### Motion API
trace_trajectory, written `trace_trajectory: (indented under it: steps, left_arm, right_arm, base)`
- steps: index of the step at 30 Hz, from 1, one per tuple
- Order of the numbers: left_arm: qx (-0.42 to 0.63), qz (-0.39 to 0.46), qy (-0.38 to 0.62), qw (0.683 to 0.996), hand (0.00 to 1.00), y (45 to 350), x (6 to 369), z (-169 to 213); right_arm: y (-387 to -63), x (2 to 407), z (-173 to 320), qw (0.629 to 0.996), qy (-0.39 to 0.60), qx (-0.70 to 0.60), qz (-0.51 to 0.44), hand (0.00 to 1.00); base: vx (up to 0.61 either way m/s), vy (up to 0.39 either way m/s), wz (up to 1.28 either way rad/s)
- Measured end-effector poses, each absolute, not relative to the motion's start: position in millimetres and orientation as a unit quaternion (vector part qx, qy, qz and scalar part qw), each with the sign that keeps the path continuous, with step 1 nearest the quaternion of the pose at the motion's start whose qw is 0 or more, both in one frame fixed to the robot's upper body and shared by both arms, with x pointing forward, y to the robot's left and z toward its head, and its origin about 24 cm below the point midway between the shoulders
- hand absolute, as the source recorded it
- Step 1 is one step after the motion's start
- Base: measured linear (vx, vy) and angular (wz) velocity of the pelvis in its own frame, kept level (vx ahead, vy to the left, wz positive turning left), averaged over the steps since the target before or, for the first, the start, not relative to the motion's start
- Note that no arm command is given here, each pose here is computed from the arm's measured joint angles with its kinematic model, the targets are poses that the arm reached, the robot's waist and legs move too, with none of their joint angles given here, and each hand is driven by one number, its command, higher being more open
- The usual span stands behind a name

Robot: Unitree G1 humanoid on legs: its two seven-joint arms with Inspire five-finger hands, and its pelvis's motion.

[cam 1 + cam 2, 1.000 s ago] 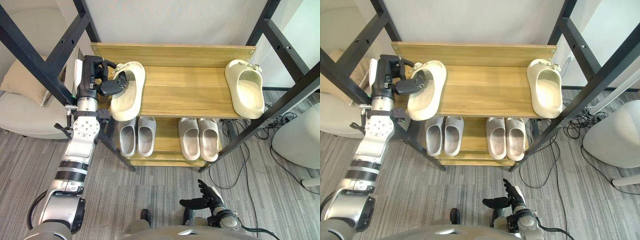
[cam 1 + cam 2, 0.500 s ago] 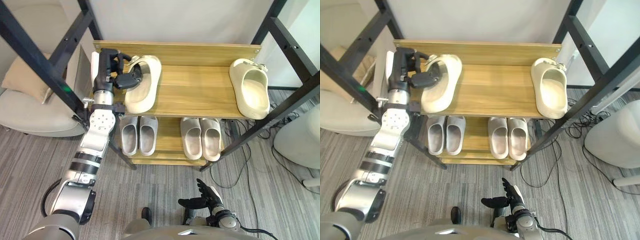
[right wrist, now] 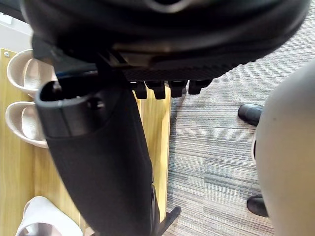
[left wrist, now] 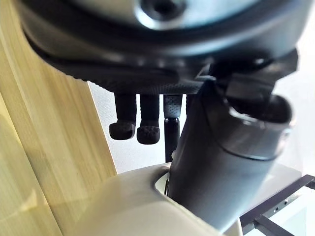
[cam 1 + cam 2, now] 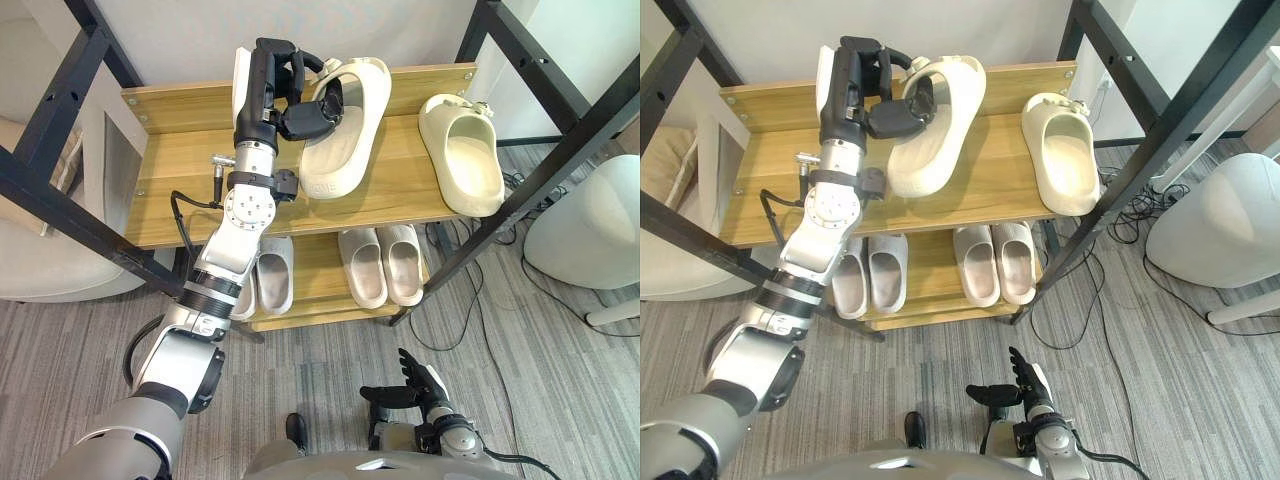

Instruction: Organize the slippers on the shoe rack

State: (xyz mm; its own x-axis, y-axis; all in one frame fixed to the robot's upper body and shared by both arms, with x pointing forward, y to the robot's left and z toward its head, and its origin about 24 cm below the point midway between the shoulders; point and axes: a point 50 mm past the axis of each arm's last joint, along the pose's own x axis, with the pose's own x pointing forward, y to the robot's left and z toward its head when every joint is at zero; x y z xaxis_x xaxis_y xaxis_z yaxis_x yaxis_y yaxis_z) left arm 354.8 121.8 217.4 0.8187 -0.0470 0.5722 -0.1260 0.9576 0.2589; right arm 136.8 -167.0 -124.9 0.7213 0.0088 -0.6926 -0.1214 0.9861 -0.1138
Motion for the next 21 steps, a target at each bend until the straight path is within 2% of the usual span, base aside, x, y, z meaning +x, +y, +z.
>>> trace_trajectory:
  steps: [14,15,21]
  left_arm:
    - [0.168,0.033,-0.269,0.948,0.0,114,361,202]
    - [0.167,0.032,-0.265,0.949,1.0,112,361,200]
    - [0.164,0.028,-0.255,0.952,1.0,106,362,196]
  right_arm:
    - [-169,139,-122,0.929,0.361,-0.075,0.027,1.0]
    - [-169,139,-122,0.929,0.36,-0.075,0.027,1.0]
    - [-169,139,-122,0.93,0.358,-0.075,0.026,1.0]
  base:
    - [-0.01,0.0,-0.04]
    - [0.0,0.0,0.0]
    - [0.0,0.0,0.0]
